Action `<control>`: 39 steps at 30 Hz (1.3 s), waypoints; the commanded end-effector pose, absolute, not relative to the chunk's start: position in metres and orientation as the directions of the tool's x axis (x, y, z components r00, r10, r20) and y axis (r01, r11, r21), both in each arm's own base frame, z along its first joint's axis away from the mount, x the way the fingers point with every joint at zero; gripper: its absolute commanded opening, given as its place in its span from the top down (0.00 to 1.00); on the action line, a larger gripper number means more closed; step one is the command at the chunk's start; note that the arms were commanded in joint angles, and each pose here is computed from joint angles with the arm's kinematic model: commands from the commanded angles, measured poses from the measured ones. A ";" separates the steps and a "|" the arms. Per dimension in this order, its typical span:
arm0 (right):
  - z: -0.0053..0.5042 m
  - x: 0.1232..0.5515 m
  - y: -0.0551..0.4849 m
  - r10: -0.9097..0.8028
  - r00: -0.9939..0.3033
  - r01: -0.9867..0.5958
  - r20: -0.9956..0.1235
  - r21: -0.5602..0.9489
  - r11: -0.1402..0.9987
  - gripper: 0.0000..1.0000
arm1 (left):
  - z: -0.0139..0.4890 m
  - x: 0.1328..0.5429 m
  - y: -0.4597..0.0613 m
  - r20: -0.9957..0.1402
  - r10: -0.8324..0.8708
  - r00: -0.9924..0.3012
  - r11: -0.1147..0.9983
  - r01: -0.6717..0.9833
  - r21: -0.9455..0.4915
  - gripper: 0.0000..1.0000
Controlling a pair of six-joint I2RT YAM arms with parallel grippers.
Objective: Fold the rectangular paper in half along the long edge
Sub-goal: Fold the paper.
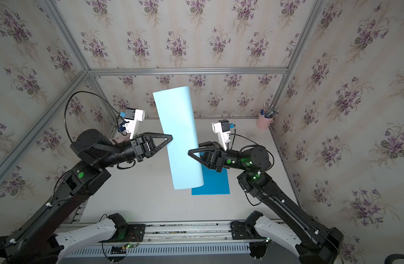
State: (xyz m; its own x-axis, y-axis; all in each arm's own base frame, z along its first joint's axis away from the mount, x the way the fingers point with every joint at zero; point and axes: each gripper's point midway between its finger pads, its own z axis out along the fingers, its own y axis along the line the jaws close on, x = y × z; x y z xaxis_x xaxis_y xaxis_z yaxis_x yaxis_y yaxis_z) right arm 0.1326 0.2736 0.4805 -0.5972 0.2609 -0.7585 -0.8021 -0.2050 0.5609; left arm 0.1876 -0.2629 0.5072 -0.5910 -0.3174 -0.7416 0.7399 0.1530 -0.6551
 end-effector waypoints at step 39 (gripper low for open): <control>0.484 0.168 0.270 0.291 -0.462 -0.856 -0.838 0.507 0.102 0.52 | 0.491 0.187 -0.275 -0.725 -0.253 -0.641 0.121 0.722 -0.681 1.00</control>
